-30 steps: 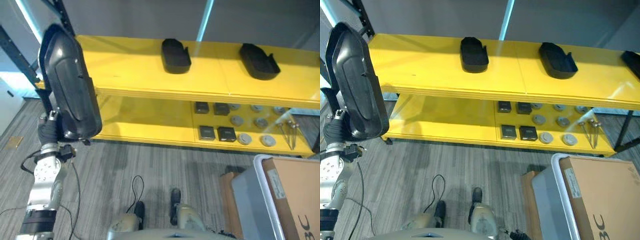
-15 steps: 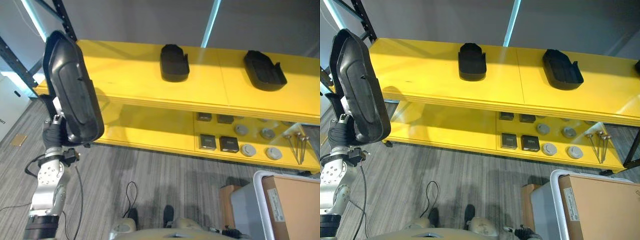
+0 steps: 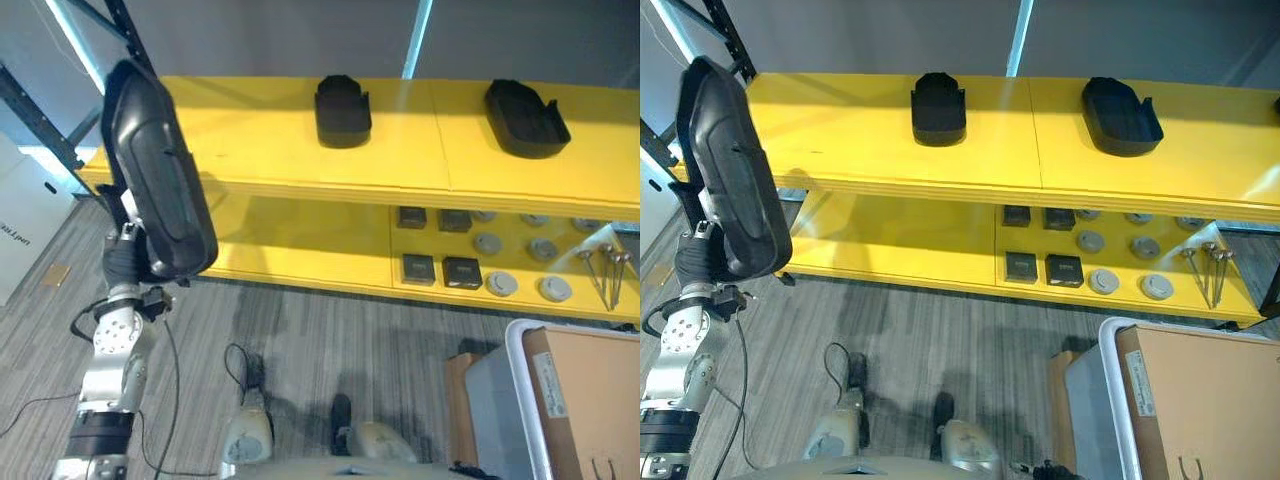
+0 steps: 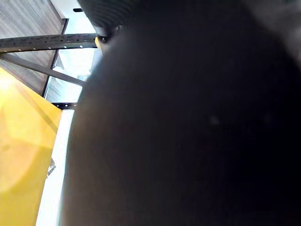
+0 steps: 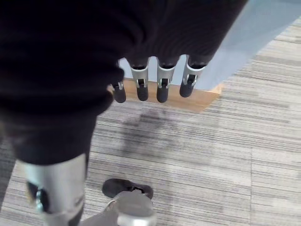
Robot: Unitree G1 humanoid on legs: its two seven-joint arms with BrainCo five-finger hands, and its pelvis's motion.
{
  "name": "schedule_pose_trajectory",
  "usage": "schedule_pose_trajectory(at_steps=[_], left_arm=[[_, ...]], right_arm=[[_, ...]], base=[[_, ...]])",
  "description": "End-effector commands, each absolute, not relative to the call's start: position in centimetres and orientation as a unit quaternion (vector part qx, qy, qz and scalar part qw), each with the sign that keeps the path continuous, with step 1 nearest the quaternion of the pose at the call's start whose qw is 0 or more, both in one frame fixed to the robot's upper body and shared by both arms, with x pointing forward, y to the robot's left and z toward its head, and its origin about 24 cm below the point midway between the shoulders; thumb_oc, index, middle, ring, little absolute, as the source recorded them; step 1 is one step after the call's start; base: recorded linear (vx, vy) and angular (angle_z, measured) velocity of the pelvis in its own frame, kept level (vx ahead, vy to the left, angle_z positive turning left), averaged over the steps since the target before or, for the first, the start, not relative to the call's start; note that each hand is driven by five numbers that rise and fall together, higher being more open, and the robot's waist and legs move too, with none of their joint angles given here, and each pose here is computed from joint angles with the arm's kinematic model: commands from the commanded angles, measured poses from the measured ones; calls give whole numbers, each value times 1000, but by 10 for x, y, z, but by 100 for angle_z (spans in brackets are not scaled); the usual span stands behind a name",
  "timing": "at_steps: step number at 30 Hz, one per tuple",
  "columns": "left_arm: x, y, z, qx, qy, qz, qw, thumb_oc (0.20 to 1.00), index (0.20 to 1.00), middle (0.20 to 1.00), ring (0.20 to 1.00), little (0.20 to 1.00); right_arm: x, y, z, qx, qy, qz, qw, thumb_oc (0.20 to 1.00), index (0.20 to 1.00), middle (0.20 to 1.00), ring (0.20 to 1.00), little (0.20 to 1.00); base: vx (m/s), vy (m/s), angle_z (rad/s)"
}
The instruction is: Move parts from the plastic box to the shelf.
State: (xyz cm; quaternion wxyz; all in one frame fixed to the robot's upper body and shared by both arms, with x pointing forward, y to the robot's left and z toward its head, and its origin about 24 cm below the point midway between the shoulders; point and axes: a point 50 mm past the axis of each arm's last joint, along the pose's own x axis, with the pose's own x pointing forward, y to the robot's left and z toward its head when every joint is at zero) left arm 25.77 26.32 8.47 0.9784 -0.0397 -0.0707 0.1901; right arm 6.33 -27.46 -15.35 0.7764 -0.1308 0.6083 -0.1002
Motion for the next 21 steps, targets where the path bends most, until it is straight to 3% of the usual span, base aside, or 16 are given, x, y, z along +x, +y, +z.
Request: schedule_pose_trajectory(at_steps=[1,4,8,21], left_arm=[[245,280,129,-16,-192,192,962,200,200,200,200,200],[247,280,130,-7,-189,185,964,200,200,200,200,200],[257,273,143,-6,-200,180,963,200,200,200,200,200],[256,271,144,-13,-209,183,961,200,200,200,200,200]], right_arm=[[57,-275,-153,-137,612,-89,774,1000,1000,1000,1000,1000],[57,-268,-155,-122,615,-95,773,1000,1000,1000,1000,1000],[46,-257,-159,-126,613,-74,777,1000,1000,1000,1000,1000],[71,-253,-156,-96,584,-79,802,1000,1000,1000,1000,1000]], base=[[276,169,-65],[285,211,-108],[197,229,12],[-66,-4,-4]])
